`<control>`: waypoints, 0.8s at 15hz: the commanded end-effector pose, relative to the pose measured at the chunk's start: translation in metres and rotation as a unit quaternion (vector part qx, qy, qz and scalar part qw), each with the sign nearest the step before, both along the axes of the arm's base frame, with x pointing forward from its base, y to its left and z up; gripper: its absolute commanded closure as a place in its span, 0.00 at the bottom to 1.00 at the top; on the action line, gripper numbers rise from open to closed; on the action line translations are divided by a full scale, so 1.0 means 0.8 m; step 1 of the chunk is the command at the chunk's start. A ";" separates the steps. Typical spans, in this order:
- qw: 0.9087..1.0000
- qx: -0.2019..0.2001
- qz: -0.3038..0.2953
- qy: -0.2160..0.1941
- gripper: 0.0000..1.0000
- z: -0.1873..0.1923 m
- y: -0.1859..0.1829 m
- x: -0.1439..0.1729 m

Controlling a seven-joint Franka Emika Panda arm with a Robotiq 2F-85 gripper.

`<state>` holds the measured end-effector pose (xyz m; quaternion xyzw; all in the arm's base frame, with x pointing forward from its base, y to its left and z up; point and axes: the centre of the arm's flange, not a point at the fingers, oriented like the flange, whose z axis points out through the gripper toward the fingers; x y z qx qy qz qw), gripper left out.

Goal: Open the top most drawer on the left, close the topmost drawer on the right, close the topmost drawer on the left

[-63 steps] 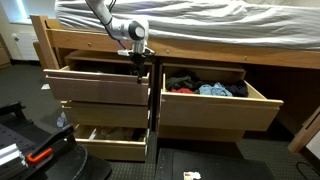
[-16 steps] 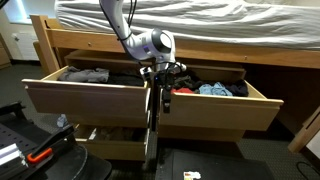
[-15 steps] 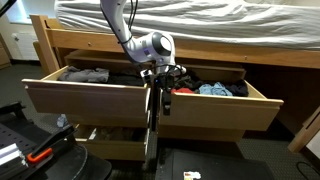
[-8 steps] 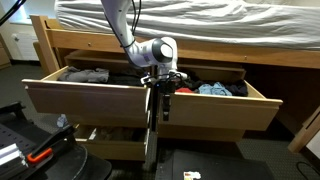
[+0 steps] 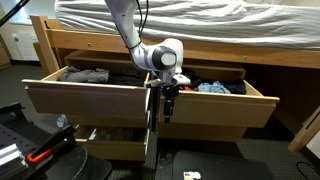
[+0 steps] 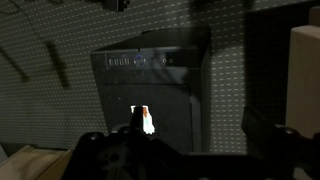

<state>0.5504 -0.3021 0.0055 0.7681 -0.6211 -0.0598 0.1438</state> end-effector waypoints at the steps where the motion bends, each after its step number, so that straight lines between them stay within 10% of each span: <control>1: 1.000 0.010 0.000 -0.026 0.00 0.012 -0.005 -0.013; 12: 0.997 0.024 -0.016 -0.070 0.00 0.002 -0.020 0.008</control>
